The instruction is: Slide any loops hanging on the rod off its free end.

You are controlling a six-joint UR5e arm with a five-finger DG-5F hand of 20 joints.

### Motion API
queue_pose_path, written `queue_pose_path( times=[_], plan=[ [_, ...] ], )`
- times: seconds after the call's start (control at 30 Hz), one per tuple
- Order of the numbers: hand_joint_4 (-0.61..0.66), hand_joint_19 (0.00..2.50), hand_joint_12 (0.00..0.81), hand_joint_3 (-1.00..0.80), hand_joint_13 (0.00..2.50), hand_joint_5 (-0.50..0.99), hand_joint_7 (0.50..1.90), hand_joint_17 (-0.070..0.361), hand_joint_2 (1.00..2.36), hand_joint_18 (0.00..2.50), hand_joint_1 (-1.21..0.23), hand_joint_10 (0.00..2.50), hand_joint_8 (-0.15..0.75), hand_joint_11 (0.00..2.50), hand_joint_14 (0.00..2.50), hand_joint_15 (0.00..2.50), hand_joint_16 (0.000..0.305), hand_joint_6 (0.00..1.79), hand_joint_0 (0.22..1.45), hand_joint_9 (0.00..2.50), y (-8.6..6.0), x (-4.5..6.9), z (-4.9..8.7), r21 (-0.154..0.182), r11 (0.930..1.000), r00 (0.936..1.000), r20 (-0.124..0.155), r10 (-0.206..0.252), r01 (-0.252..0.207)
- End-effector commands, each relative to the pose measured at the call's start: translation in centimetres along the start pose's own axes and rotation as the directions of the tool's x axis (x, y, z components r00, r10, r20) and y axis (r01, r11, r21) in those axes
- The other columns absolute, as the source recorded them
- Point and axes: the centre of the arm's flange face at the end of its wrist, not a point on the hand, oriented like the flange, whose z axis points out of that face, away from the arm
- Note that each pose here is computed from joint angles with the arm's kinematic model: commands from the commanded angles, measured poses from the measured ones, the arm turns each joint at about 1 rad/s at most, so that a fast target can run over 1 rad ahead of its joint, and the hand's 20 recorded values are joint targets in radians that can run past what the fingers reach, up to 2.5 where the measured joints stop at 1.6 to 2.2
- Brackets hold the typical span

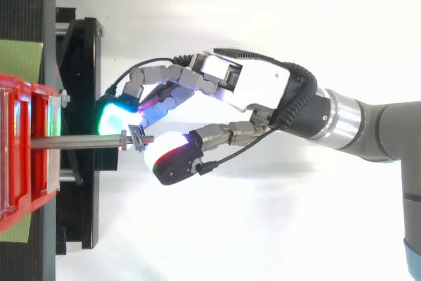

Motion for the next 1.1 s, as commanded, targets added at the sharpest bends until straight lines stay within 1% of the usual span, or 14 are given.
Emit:
queue_pose_path(
  times=[0.0,0.03,0.2,0.37,0.47,0.6,0.73,0.87,1.07],
  plan=[
    [0.30,0.41,0.312,-0.37,0.90,-0.10,1.17,0.096,1.01,0.80,-0.62,0.01,0.319,0.34,0.01,0.28,0.043,0.50,0.60,0.97,0.0,-0.3,0.1,-0.004,1.0000,1.0000,-0.007,-0.001,0.001],
    [0.30,0.41,0.312,-0.37,0.90,-0.10,1.17,0.096,1.01,0.80,-0.62,0.01,0.318,0.34,0.01,0.28,0.043,0.50,0.60,0.97,0.0,-0.4,0.1,-0.004,1.0000,1.0000,-0.007,-0.002,0.002],
    [0.30,0.41,0.312,-0.36,0.90,-0.10,1.20,0.096,1.01,0.79,-0.61,0.01,0.318,0.34,0.01,0.28,0.042,0.50,0.60,0.97,0.1,-0.6,0.3,-0.016,0.9999,0.9996,-0.028,-0.003,0.003],
    [0.29,0.41,0.308,-0.36,0.90,-0.09,1.22,0.095,1.01,0.79,-0.61,0.01,0.318,0.34,0.01,0.28,0.042,0.50,0.60,0.97,0.1,-0.8,0.4,-0.019,0.9998,0.9992,-0.039,-0.004,0.003],
    [0.28,0.41,0.310,-0.36,0.90,-0.09,1.24,0.095,1.01,0.79,-0.61,0.01,0.316,0.34,0.01,0.28,0.042,0.50,0.60,0.97,0.0,-1.1,0.4,-0.018,0.9998,0.9991,-0.043,0.003,-0.003],
    [0.28,0.40,0.309,-0.36,0.90,-0.09,1.25,0.094,1.01,0.79,-0.62,0.01,0.317,0.34,0.01,0.28,0.042,0.50,0.60,0.97,0.1,-1.0,0.5,-0.022,0.9997,0.9988,-0.048,0.009,-0.011],
    [0.28,0.40,0.309,-0.35,0.90,-0.09,1.27,0.094,1.01,0.79,-0.62,0.01,0.318,0.34,0.01,0.28,0.042,0.50,0.60,0.97,0.2,-1.3,0.5,-0.023,0.9997,0.9989,-0.047,0.009,-0.010],
    [0.27,0.41,0.309,-0.34,0.90,-0.08,1.29,0.093,1.01,0.79,-0.62,0.01,0.316,0.34,0.01,0.28,0.041,0.50,0.60,0.97,0.8,-1.5,0.9,-0.030,0.9995,0.9988,-0.048,0.010,-0.012],
    [0.27,0.40,0.307,-0.32,0.90,-0.08,1.33,0.092,1.01,0.79,-0.64,0.01,0.318,0.34,0.01,0.28,0.041,0.50,0.61,0.97,0.8,-1.7,1.1,-0.036,0.9993,0.9984,-0.056,0.009,-0.011]
  ],
)
